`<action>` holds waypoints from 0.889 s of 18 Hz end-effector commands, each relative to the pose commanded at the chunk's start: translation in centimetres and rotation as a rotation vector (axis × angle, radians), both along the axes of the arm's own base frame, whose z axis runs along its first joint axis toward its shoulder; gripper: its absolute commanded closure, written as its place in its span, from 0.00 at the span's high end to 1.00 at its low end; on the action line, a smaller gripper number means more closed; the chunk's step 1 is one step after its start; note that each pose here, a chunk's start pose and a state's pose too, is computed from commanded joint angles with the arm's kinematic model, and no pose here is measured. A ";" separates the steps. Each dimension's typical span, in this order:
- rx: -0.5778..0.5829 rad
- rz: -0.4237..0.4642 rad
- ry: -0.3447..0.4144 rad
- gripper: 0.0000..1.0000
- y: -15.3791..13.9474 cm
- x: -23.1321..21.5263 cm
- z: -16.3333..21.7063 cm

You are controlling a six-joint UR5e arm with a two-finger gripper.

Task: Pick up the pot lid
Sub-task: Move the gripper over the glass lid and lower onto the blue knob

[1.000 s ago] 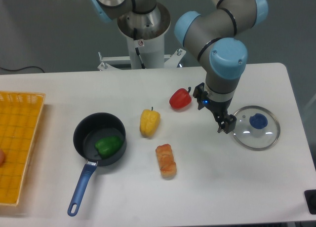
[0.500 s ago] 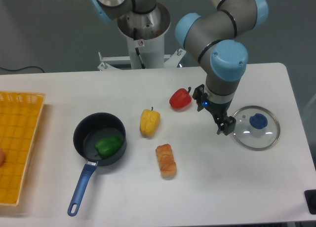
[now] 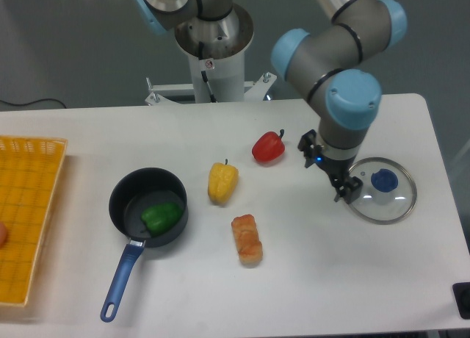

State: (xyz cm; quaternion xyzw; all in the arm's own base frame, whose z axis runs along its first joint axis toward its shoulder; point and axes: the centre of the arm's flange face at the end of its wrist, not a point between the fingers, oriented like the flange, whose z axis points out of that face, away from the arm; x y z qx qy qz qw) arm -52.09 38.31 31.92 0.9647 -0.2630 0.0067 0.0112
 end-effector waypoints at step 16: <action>0.013 -0.029 -0.024 1.00 -6.8 -5.5 -4.2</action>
